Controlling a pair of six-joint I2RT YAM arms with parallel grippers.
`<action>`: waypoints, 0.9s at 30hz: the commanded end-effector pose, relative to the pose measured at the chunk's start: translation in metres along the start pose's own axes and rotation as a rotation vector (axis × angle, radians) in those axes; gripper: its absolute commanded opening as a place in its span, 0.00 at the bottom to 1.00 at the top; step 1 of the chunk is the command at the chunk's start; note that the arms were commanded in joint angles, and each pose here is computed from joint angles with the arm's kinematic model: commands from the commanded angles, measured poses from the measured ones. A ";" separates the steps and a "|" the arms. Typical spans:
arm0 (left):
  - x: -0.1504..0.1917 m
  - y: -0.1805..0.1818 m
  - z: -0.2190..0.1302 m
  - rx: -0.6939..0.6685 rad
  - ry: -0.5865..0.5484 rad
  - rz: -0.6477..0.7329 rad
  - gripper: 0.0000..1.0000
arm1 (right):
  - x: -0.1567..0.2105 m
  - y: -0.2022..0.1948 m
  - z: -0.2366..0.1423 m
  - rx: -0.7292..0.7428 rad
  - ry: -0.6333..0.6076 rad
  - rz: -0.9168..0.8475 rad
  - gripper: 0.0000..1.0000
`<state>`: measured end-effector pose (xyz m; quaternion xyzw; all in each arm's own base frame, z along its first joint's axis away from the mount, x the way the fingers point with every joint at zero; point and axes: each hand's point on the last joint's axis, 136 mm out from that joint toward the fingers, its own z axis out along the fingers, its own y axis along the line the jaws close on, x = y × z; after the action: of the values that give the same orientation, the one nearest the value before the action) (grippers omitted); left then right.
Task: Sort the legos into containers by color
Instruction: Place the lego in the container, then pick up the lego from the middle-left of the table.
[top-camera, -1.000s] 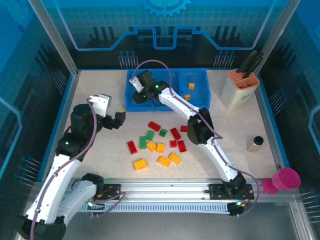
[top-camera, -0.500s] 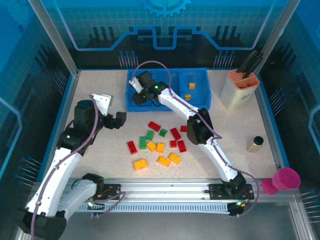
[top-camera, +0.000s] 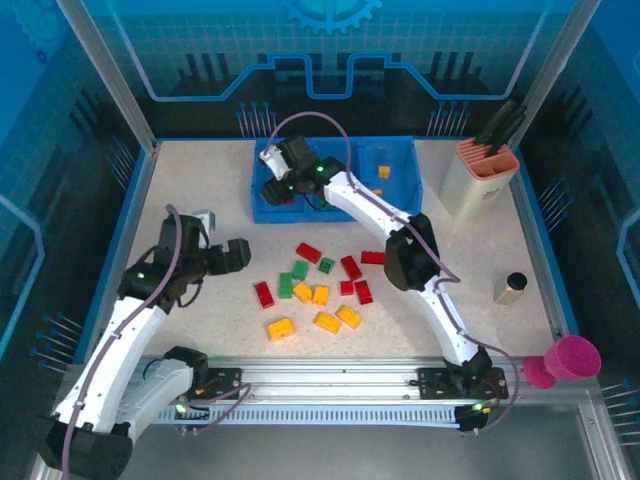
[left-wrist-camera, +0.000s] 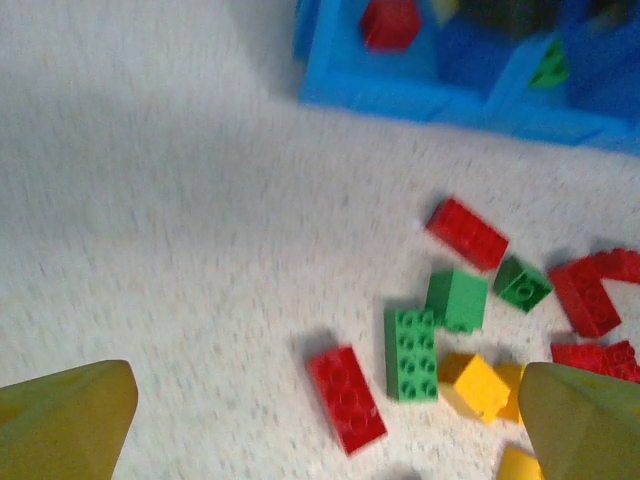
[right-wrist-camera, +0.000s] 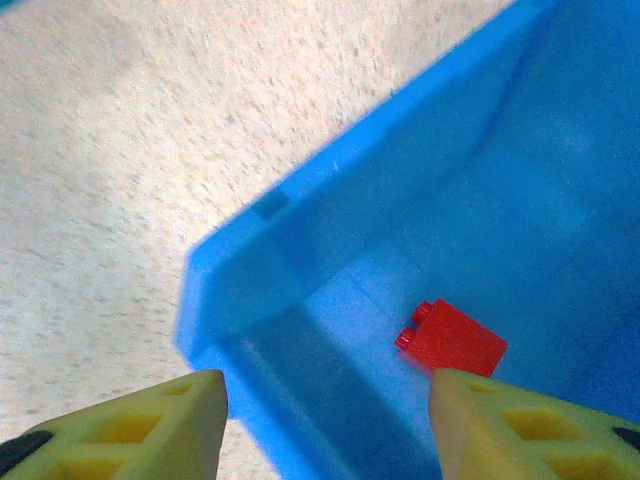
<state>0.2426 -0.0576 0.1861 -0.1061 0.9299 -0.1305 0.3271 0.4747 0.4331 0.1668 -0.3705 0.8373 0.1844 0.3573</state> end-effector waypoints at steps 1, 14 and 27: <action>0.047 0.003 0.012 -0.011 0.152 -0.198 0.97 | -0.049 0.019 -0.060 -0.046 -0.144 0.010 0.58; 0.101 -0.006 0.064 -0.099 0.244 -0.409 0.81 | -0.005 0.013 -0.134 0.032 -0.124 0.010 0.61; 0.103 -0.010 0.102 -0.156 0.268 -0.417 0.74 | 0.067 -0.028 -0.146 0.080 -0.068 0.179 0.62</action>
<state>0.2214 -0.1102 0.0523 -0.2971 0.9343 -0.1322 0.1460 0.3953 0.2989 0.1951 -0.2887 0.8715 0.1755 0.3554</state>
